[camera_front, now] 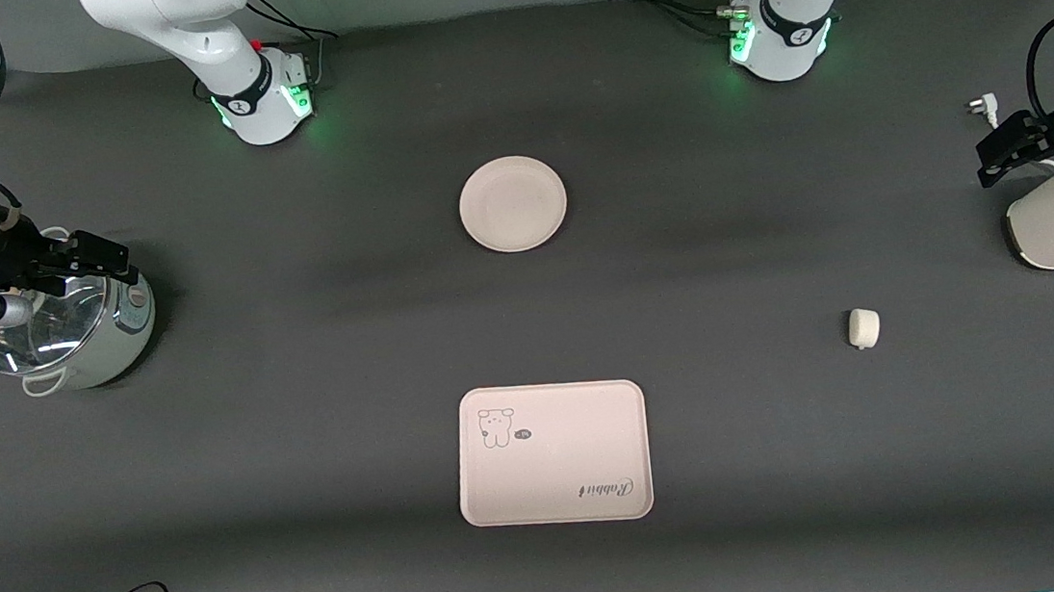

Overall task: Place bun in plate and plate on tray
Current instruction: 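Move the left gripper down toward the small white bun, then close the left gripper on the white bun and lift it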

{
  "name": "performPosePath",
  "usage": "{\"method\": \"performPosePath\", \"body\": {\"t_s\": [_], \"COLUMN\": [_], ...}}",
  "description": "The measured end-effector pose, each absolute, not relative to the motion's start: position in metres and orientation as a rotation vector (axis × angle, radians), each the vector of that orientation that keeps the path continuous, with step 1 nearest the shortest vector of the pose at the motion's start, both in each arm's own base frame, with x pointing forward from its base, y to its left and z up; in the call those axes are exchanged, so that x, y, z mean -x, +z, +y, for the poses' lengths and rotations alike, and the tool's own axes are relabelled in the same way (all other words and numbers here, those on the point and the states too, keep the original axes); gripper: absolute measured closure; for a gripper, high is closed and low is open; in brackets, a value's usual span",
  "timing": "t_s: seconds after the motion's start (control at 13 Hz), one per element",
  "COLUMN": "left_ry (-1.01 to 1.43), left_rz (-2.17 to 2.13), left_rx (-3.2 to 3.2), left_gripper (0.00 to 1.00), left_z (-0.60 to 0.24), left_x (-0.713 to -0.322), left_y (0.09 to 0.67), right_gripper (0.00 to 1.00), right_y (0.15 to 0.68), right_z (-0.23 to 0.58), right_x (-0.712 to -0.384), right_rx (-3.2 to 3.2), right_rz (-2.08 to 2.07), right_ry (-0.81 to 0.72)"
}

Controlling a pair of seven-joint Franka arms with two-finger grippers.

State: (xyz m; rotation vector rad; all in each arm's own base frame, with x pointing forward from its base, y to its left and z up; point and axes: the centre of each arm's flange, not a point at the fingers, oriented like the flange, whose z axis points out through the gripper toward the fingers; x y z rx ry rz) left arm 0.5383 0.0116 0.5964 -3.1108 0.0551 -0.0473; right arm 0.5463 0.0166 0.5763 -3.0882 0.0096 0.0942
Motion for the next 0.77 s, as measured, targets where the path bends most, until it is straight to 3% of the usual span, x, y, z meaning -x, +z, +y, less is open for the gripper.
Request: {"method": "performPosePath", "body": {"t_s": [0.31,0.54,0.77], "left_ry": [0.035,0.029,0.029], "left_rz": [0.07,0.091,0.099], "left_rx": [3.108,3.104,3.102], "left_gripper": [0.0,0.0,0.0], "left_z": [0.01,0.008,0.008], "left_x": [-0.579,-0.621,-0.637], "left_y": [0.525,0.437,0.335], "right_gripper": [0.0,0.0,0.0], "right_y": [0.577,0.577,0.577], "right_z": [0.016,0.016,0.014], "right_x": [-0.546,-0.546,-0.546], "right_rx": [3.088,3.088,3.088], "right_rz": [0.01,0.012,0.017], "right_ry": [0.093,0.093,0.093]}}
